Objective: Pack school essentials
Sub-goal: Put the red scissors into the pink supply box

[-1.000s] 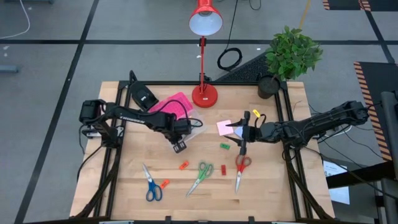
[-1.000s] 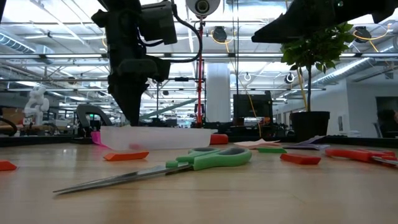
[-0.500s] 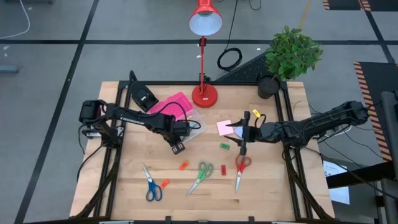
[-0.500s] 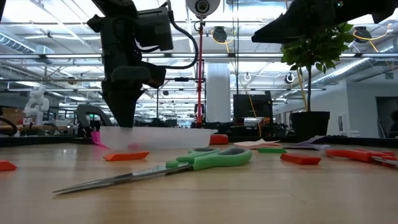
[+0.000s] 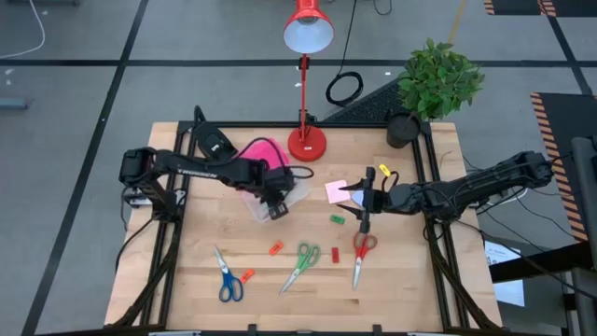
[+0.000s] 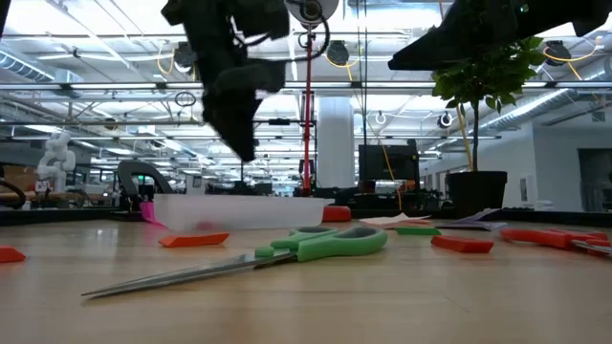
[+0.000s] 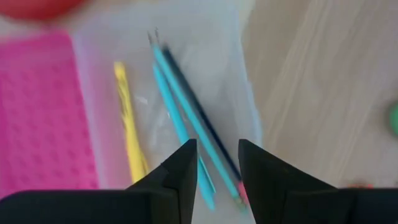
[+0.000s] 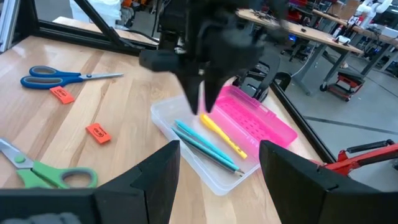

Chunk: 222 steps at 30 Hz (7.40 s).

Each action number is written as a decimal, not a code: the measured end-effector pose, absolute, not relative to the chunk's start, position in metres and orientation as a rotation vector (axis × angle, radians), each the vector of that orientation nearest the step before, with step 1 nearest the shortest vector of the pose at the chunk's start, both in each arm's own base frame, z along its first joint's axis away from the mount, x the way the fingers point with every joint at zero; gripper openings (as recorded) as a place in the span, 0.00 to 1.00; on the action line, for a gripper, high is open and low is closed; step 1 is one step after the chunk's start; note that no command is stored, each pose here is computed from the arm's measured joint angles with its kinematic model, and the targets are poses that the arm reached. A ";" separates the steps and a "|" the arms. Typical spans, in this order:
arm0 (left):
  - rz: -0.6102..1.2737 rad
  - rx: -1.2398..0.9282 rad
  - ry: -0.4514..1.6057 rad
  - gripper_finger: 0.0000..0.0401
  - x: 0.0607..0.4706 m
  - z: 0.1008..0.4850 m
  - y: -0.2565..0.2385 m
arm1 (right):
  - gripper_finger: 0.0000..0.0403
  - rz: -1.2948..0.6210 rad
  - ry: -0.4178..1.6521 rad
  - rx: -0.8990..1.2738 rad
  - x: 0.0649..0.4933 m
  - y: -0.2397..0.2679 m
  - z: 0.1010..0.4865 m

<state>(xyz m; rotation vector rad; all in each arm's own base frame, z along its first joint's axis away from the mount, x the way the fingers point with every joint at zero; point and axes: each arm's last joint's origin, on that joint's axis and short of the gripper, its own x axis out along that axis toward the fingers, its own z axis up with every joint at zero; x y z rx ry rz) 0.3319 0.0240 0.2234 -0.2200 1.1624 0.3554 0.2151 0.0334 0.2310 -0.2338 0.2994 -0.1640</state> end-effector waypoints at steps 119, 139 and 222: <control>0.089 0.055 0.552 0.29 0.323 0.288 -0.074 | 0.53 -0.338 1.054 0.585 0.195 0.078 0.134; 0.093 0.054 0.548 0.29 0.324 0.289 -0.072 | 0.51 -0.507 1.131 0.526 0.200 0.064 0.112; -0.264 0.772 0.059 0.49 0.388 0.234 -0.143 | 0.21 0.255 0.490 0.384 0.211 0.119 0.216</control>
